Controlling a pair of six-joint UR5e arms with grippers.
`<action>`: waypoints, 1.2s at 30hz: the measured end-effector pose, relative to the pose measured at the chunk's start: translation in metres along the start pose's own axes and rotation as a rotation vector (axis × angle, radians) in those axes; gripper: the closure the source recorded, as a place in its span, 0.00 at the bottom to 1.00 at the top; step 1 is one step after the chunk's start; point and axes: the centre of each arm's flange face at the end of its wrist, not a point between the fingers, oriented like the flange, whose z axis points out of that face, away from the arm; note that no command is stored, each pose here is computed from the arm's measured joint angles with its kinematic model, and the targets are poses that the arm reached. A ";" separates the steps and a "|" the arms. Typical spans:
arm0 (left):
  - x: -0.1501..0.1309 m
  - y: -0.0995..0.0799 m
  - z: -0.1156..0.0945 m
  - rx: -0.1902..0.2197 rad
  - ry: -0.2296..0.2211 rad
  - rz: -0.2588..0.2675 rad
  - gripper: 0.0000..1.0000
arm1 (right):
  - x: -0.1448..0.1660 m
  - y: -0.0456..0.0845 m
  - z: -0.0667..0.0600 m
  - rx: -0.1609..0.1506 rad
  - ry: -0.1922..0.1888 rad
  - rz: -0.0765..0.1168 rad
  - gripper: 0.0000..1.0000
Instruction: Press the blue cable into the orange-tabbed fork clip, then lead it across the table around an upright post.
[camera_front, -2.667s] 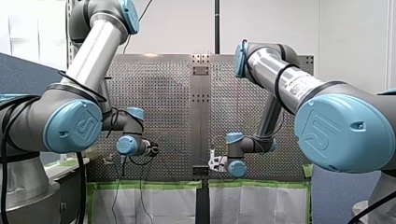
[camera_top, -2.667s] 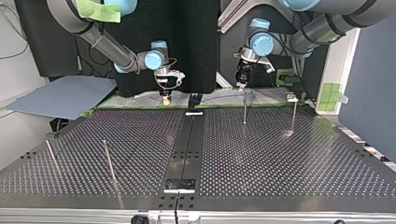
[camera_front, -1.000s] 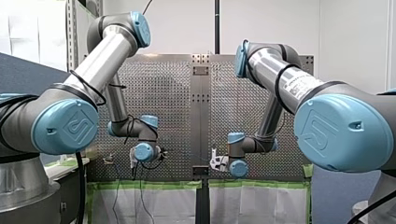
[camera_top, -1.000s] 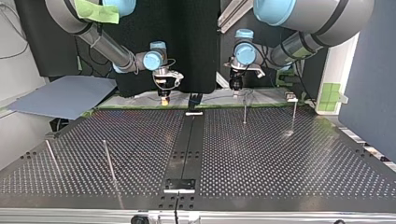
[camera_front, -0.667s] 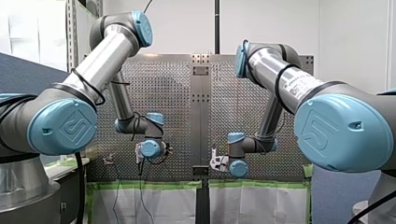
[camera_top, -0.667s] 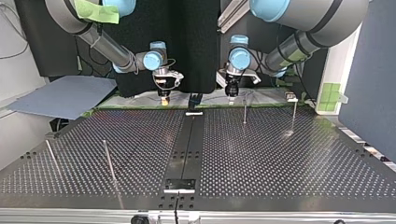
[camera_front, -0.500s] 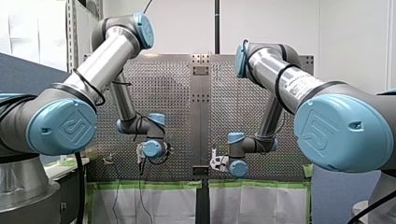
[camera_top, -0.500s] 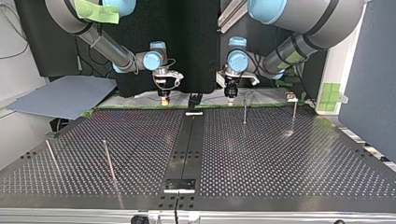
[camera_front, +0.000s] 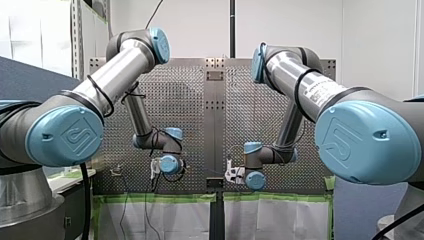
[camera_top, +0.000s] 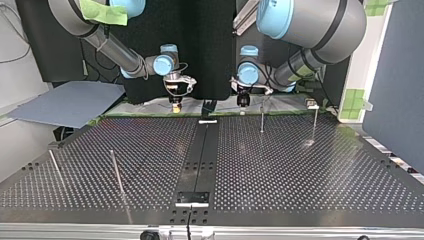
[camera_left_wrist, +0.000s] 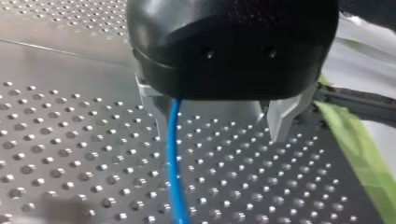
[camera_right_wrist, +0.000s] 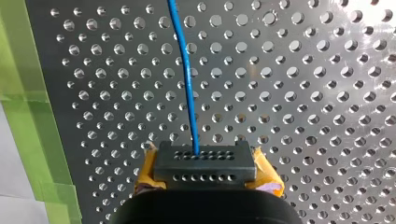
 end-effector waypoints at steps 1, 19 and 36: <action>-0.005 -0.001 0.000 -0.005 -0.006 -0.001 0.00 | 0.000 0.000 0.000 0.000 0.000 0.000 1.00; -0.027 -0.007 -0.007 -0.047 -0.018 0.025 0.00 | 0.000 -0.003 -0.001 0.005 0.001 -0.001 1.00; -0.025 -0.007 -0.016 -0.157 0.000 0.114 1.00 | -0.001 -0.003 -0.001 0.005 -0.005 -0.002 1.00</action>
